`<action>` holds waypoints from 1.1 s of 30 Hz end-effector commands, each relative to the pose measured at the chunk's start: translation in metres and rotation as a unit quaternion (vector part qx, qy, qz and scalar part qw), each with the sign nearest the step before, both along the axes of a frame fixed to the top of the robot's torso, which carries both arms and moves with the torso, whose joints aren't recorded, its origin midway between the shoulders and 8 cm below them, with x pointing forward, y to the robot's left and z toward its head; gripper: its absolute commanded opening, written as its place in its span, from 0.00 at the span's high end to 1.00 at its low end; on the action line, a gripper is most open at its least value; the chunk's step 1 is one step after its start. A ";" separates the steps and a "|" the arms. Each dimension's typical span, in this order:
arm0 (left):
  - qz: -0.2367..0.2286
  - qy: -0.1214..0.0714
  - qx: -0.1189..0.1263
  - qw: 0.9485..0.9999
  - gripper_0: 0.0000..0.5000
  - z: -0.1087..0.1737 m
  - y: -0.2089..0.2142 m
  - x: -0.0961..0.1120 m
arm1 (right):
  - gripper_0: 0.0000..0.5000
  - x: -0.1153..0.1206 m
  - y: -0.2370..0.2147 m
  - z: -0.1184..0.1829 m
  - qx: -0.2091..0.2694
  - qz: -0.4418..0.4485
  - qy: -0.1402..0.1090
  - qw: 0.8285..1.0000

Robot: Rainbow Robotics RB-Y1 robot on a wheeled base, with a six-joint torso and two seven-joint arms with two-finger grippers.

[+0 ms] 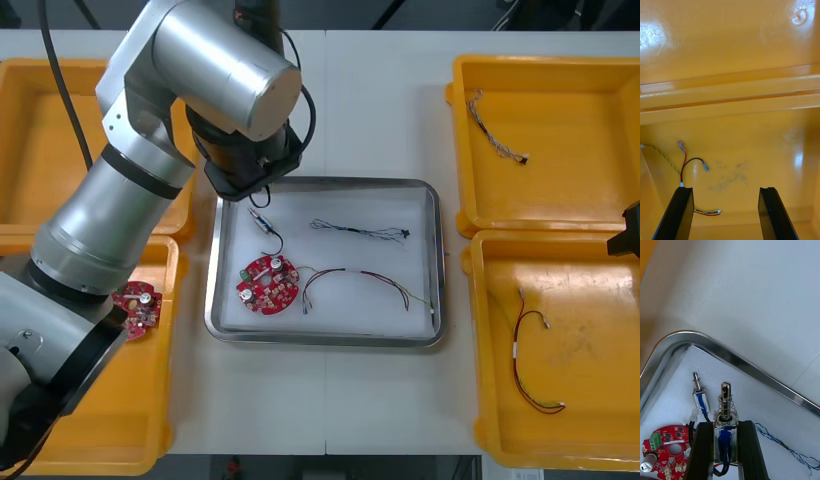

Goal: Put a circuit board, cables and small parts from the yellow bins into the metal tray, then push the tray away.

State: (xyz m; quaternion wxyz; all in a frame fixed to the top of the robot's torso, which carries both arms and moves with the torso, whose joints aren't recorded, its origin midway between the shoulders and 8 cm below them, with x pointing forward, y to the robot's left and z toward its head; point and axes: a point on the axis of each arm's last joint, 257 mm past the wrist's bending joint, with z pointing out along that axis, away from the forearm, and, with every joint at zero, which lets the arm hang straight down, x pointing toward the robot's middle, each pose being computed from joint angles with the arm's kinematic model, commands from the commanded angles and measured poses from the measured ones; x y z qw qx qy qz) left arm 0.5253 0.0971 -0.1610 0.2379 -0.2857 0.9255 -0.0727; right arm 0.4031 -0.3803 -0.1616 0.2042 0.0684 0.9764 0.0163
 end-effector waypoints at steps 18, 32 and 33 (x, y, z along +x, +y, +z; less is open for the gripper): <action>-0.040 -0.018 -0.012 0.999 1.00 -0.050 -0.053 -0.015 | 0.00 0.001 -0.018 0.020 -0.031 0.009 -0.023 0.999; -0.026 -0.018 0.000 0.999 1.00 -0.073 -0.048 -0.006 | 0.00 0.001 -0.018 0.020 -0.031 0.009 -0.023 0.999; -0.025 -0.016 0.001 1.000 1.00 -0.073 -0.047 -0.007 | 0.00 0.001 -0.018 0.020 -0.031 0.009 -0.023 0.999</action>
